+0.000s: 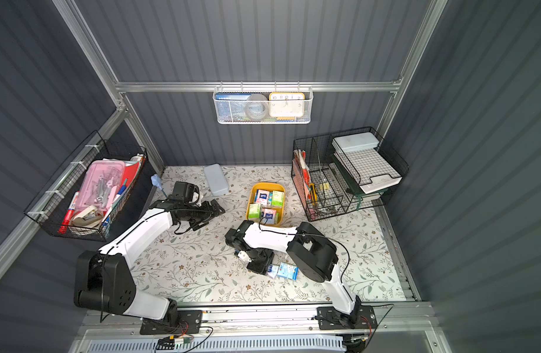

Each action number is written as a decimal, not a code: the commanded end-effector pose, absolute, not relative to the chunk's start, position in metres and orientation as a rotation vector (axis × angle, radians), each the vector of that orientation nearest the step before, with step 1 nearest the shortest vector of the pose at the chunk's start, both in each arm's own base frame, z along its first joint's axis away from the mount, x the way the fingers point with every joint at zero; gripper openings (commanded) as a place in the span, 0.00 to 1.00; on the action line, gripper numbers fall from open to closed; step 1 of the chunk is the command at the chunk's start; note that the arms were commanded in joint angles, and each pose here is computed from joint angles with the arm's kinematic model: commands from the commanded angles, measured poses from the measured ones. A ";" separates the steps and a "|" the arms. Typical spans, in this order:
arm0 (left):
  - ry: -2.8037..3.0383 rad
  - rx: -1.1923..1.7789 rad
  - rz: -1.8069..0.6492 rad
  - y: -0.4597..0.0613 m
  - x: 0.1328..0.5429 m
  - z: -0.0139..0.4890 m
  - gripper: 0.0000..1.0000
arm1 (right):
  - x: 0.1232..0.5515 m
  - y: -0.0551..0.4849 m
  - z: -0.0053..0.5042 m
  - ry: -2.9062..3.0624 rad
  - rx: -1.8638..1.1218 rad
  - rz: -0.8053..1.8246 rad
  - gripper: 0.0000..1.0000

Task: Put the pocket tissues into the storage box
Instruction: Pick up the pocket tissues from the center of the board, then place the pocket tissues in the storage box.

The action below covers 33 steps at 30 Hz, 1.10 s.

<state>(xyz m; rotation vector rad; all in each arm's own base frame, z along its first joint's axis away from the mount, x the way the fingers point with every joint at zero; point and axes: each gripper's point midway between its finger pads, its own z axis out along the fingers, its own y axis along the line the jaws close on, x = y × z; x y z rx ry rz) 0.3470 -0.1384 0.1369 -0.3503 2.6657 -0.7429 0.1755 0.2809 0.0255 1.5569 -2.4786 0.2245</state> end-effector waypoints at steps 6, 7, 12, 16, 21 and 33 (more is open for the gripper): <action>2.669 -0.359 -0.740 -0.135 0.343 0.140 0.94 | 0.192 0.298 0.069 -2.737 1.330 -0.070 0.40; 2.669 -0.359 -0.739 -0.135 0.344 0.140 0.94 | 0.195 0.299 0.075 -2.764 1.293 -0.105 0.40; 2.671 -0.358 -0.740 -0.136 0.344 0.136 0.94 | 0.224 0.301 0.106 -2.939 1.018 -0.177 0.39; 2.671 -0.361 -0.748 -0.136 0.343 0.134 0.94 | 0.251 0.300 0.127 -3.078 0.701 -0.278 0.39; 2.678 -0.369 -0.755 -0.136 0.338 0.129 0.94 | 0.297 0.300 0.149 -3.189 0.295 -0.519 0.38; 2.677 -0.342 -0.770 -0.137 0.329 0.129 0.95 | 0.380 0.277 0.147 -3.395 -0.002 -0.387 0.39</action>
